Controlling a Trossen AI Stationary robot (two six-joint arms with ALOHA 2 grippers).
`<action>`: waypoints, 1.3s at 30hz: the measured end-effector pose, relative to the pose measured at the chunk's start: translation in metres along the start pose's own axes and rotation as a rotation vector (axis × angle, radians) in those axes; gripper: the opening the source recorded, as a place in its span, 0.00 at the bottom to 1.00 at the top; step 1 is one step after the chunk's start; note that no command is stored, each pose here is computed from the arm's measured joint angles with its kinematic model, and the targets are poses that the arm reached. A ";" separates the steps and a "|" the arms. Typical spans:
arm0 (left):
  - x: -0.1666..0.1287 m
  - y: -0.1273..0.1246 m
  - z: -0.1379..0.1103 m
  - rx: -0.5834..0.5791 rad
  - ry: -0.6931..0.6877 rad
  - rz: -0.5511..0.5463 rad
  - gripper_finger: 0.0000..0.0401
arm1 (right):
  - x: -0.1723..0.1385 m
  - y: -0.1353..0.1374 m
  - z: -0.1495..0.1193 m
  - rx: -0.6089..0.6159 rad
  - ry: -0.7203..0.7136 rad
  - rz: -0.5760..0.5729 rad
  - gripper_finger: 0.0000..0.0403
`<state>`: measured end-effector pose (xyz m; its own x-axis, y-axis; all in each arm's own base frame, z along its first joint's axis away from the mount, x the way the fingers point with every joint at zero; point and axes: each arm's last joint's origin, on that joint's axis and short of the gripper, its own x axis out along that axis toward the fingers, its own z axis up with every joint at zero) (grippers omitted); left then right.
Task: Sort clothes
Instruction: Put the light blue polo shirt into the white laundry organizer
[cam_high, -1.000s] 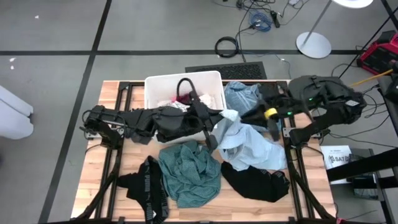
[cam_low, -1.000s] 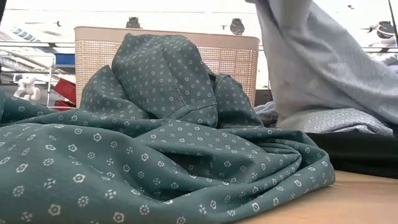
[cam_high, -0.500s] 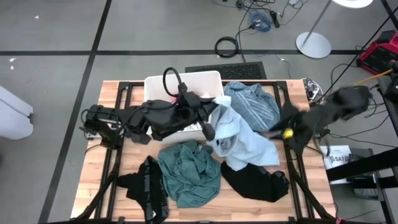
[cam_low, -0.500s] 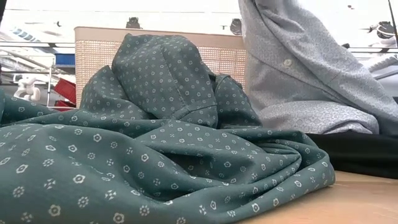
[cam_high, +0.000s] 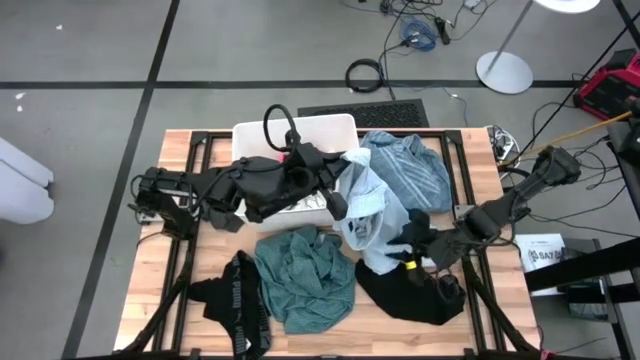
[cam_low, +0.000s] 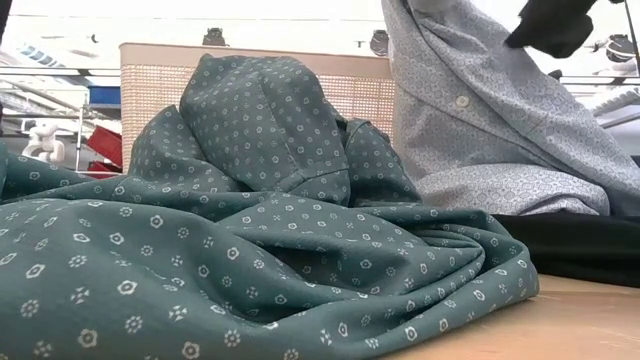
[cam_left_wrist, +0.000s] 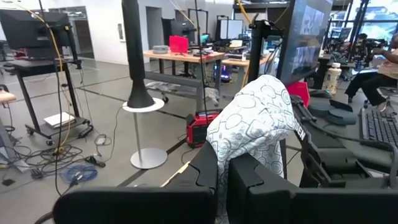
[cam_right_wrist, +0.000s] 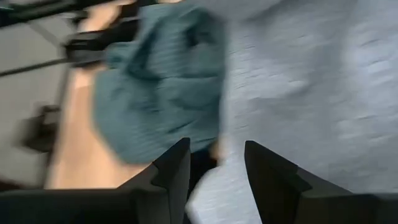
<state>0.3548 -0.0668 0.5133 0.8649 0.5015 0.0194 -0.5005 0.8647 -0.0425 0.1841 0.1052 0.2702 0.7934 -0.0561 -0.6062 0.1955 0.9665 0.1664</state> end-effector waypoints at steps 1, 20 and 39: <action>0.000 0.000 0.000 0.002 0.001 0.000 0.02 | 0.003 -0.001 0.000 -0.015 -0.015 -0.035 0.35; 0.001 0.000 -0.005 0.042 0.041 -0.032 0.02 | 0.045 0.000 0.011 -0.058 0.001 -0.224 0.02; -0.036 0.018 0.027 -0.010 -0.012 -0.167 0.02 | -0.212 -0.032 0.151 -0.043 -0.255 -0.172 0.00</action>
<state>0.3133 -0.0689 0.5388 0.9354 0.3515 0.0391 -0.3497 0.9357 -0.0474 0.0971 0.0487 0.5109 0.8710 -0.2753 -0.4069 0.3188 0.9469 0.0417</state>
